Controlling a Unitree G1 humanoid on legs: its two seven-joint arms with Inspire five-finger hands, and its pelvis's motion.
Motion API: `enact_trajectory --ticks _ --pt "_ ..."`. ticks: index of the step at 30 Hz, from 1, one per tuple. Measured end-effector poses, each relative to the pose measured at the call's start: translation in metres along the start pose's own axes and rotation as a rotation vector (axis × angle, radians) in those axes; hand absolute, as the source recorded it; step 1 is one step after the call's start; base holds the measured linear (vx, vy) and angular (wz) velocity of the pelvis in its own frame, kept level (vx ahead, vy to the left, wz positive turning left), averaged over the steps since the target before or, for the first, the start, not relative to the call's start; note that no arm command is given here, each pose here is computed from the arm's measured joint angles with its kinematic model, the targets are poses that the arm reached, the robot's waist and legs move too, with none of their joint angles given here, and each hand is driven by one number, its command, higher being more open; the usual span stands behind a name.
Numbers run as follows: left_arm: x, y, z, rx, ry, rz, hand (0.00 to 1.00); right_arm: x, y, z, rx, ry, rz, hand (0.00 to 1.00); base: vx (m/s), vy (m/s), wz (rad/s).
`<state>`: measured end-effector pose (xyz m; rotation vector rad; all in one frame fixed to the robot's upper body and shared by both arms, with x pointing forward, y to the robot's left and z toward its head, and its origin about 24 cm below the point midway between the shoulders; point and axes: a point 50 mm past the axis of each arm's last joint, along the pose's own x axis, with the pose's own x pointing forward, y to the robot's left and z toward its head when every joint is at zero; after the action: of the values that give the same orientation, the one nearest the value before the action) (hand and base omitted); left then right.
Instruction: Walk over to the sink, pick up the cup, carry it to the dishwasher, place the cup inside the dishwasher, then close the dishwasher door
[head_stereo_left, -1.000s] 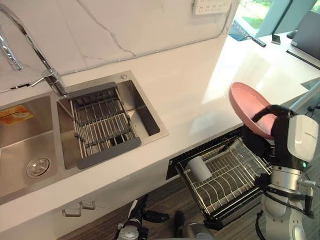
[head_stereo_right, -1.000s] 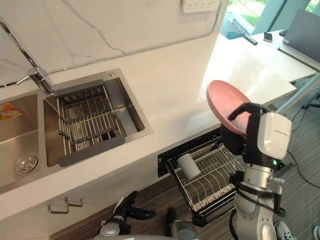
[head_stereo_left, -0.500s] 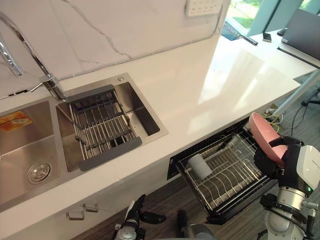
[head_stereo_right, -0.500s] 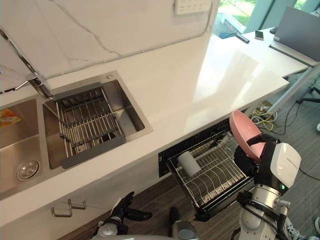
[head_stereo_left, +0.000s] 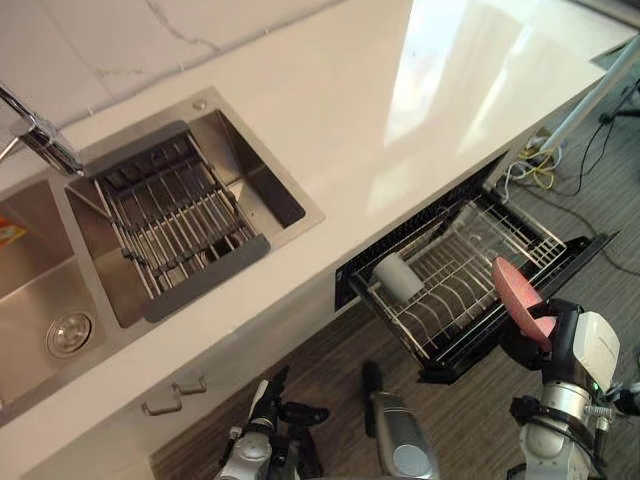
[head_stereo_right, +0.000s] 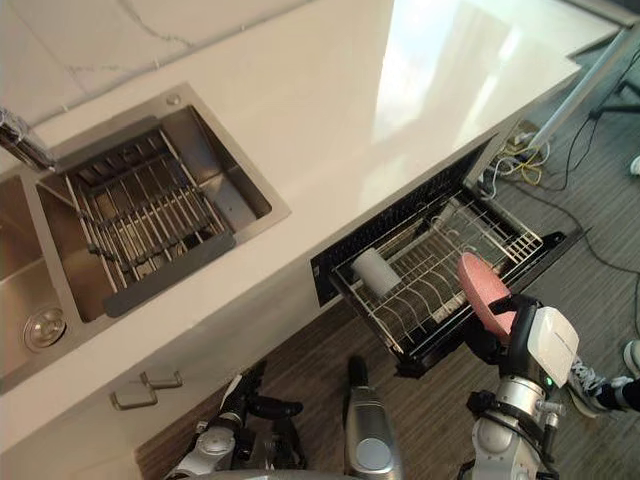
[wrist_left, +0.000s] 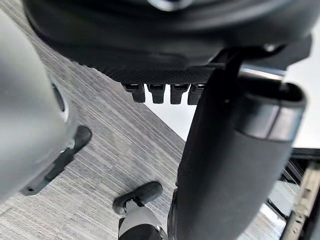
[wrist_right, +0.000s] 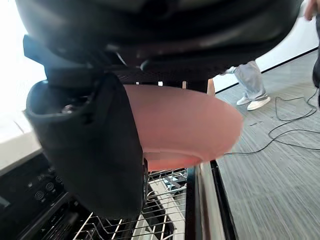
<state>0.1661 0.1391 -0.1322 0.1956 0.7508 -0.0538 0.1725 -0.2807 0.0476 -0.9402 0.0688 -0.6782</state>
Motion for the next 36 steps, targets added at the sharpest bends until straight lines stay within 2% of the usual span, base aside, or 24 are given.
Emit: enact_trajectory --ticks 5,9,16,22,36 --pt "0.005 0.002 0.016 -0.021 -0.053 0.016 1.00 0.022 0.008 0.021 0.055 -0.077 0.004 0.00 -0.07 0.016 0.08" --pt "0.007 0.002 0.024 -0.025 -0.079 0.018 1.00 0.026 0.013 0.024 0.065 -0.080 0.018 0.00 0.00 0.000 0.14" --pt "0.010 0.005 0.031 -0.040 -0.099 0.032 1.00 0.039 0.005 0.032 0.052 -0.133 -0.014 0.00 0.04 0.010 0.09" --pt "0.012 0.008 0.041 -0.047 -0.135 0.045 1.00 0.066 0.001 0.047 0.047 -0.185 -0.053 0.00 -0.03 0.003 0.06" --pt "0.013 0.009 0.052 -0.071 -0.183 0.059 1.00 0.124 -0.008 0.053 0.016 -0.138 -0.099 0.00 -0.01 -0.002 0.03"
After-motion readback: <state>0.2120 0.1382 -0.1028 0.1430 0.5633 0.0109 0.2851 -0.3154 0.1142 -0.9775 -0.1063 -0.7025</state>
